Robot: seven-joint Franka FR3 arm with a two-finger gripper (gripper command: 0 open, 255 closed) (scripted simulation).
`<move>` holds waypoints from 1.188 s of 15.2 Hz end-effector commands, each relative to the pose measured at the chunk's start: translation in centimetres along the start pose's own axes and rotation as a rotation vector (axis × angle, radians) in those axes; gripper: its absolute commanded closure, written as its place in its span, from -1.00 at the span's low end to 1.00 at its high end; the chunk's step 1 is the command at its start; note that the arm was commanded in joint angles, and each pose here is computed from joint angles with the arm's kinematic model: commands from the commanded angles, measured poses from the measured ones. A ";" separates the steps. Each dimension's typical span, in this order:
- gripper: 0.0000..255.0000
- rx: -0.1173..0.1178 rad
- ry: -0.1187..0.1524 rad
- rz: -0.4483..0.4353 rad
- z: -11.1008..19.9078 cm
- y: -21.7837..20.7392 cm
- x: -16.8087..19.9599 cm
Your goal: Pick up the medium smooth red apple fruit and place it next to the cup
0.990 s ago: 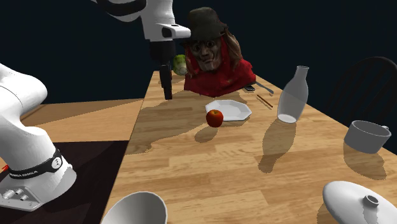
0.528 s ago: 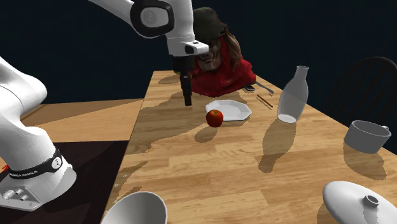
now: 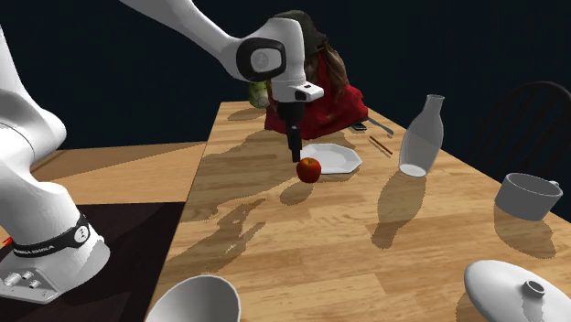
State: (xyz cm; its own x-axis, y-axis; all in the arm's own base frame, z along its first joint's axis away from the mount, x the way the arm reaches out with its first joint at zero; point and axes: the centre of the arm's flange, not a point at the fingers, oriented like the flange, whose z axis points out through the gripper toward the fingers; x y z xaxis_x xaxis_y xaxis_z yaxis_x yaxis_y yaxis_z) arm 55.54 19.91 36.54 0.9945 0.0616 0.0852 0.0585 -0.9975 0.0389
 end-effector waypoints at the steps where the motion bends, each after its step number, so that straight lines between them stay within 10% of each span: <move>1: -1.00 0.001 0.005 0.009 1.5 -0.9 1.6; 17: -1.00 0.001 0.005 0.009 5.5 -0.9 1.6; 18: 1.00 0.001 0.005 0.009 5.5 -0.9 1.6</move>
State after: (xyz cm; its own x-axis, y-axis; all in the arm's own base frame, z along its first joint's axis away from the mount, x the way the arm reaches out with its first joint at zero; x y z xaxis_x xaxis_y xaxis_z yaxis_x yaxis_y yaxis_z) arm 57.59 20.78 31.23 0.9943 0.0531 0.0923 0.0499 -0.9981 0.0363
